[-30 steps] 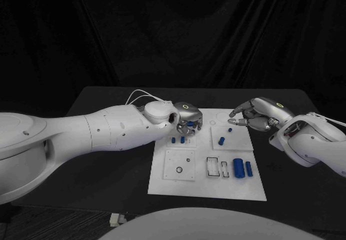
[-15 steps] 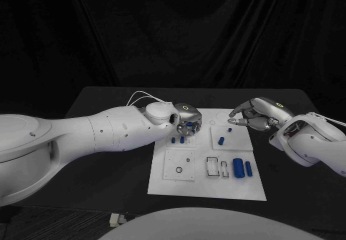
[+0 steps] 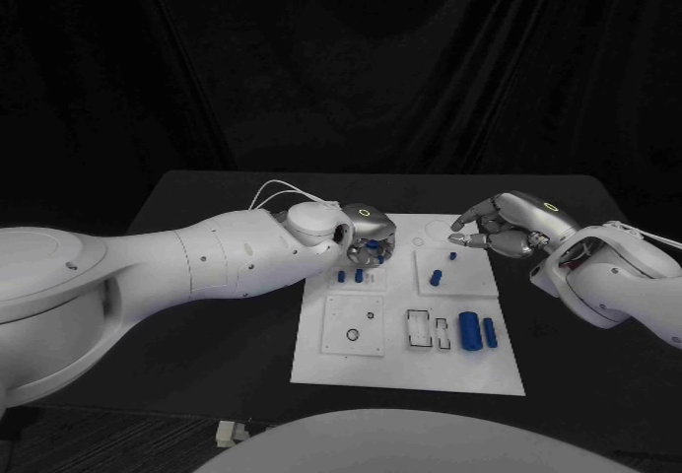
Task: Assemble the parts on the task board
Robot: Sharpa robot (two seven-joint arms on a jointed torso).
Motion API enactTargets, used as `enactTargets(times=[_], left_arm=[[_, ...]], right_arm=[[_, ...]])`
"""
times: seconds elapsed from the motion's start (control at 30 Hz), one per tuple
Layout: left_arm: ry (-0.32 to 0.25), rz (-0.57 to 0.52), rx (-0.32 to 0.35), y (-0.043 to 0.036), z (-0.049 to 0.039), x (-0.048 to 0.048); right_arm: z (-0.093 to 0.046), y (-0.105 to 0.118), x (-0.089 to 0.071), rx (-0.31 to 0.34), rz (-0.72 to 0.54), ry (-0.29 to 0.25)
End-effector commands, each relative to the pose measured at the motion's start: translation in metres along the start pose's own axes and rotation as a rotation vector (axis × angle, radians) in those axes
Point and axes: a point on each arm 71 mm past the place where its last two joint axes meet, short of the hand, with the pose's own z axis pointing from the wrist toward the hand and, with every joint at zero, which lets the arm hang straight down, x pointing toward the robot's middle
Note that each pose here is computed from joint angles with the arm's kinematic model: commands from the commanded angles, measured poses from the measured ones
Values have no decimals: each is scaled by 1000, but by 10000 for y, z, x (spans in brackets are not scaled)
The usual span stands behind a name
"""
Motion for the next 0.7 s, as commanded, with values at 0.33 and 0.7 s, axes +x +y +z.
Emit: enactTargets(times=[0.33,0.7], left_arm=[[14,-4,20,-19,15,46],[-37,-3,41,-10,-5,29]], right_arm=[[-4,3,8,-1,-3,0],[-2,2,13,1,-3,4]])
